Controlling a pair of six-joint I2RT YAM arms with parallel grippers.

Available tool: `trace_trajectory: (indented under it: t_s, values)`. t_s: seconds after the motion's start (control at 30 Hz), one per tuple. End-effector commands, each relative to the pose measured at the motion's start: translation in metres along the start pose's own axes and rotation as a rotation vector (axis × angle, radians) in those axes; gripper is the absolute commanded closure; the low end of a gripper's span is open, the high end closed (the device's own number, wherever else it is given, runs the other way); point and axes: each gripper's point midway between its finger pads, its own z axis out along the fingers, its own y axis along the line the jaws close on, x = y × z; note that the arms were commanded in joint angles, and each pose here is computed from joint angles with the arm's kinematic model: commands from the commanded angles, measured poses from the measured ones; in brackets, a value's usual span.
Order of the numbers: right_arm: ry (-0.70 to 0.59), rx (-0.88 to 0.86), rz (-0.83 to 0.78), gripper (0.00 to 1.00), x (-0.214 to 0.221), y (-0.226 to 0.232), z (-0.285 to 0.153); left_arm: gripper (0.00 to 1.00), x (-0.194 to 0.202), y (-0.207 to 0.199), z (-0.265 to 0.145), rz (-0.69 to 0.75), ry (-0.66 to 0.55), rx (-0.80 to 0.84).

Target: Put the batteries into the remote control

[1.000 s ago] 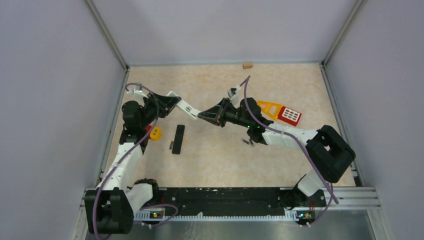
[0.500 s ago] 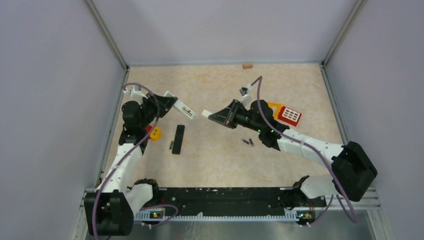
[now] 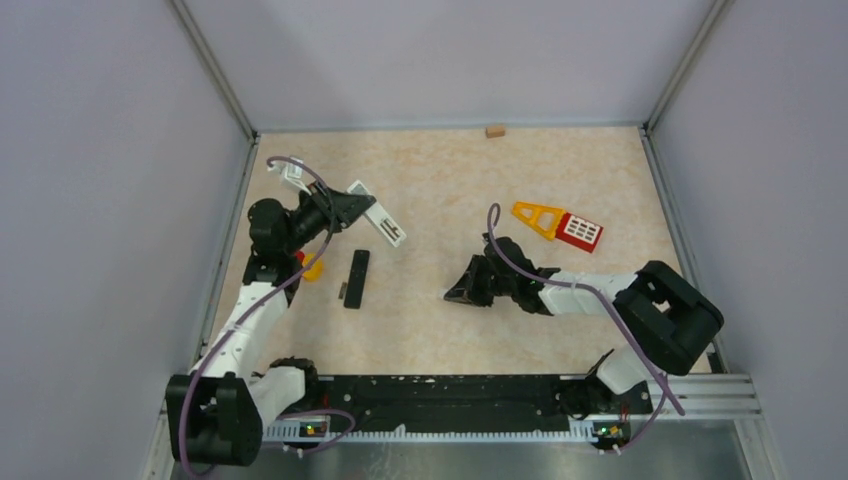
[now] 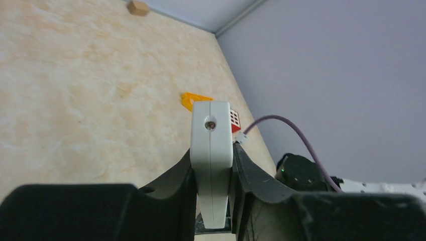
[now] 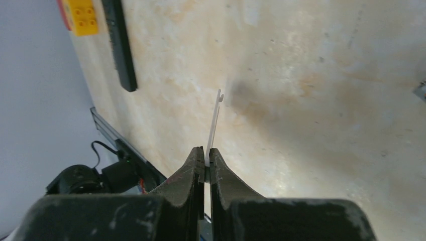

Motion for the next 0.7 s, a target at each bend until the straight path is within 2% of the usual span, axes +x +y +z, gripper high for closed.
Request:
trace_trajectory:
  t_s: [0.0, 0.17, 0.3, 0.4, 0.57, 0.67]
  values:
    - [0.000, 0.061, -0.033, 0.96, 0.001, -0.022, 0.002, 1.00, 0.011, -0.047, 0.003, 0.120, 0.118, 0.218]
    - [0.024, 0.152, -0.090, 0.69, 0.003, -0.039, -0.001, 1.00, 0.013, -0.056, 0.002, 0.150, 0.118, 0.249]
    - [0.033, 0.218, -0.116, 0.54, 0.004, -0.051, -0.008, 1.00, 0.009, -0.051, 0.005, 0.158, 0.098, 0.223]
    - [-0.007, 0.268, -0.154, 0.45, -0.007, -0.052, -0.020, 1.00, 0.009, -0.050, 0.006, 0.163, 0.102, 0.225]
    - [-0.120, 0.262, -0.324, 0.42, -0.047, -0.026, -0.044, 1.00, 0.013, -0.051, 0.004, 0.181, 0.117, 0.240]
    - [-0.197, 0.305, -0.444, 0.46, -0.078, -0.015, -0.058, 1.00, 0.016, -0.055, 0.001, 0.200, 0.123, 0.267]
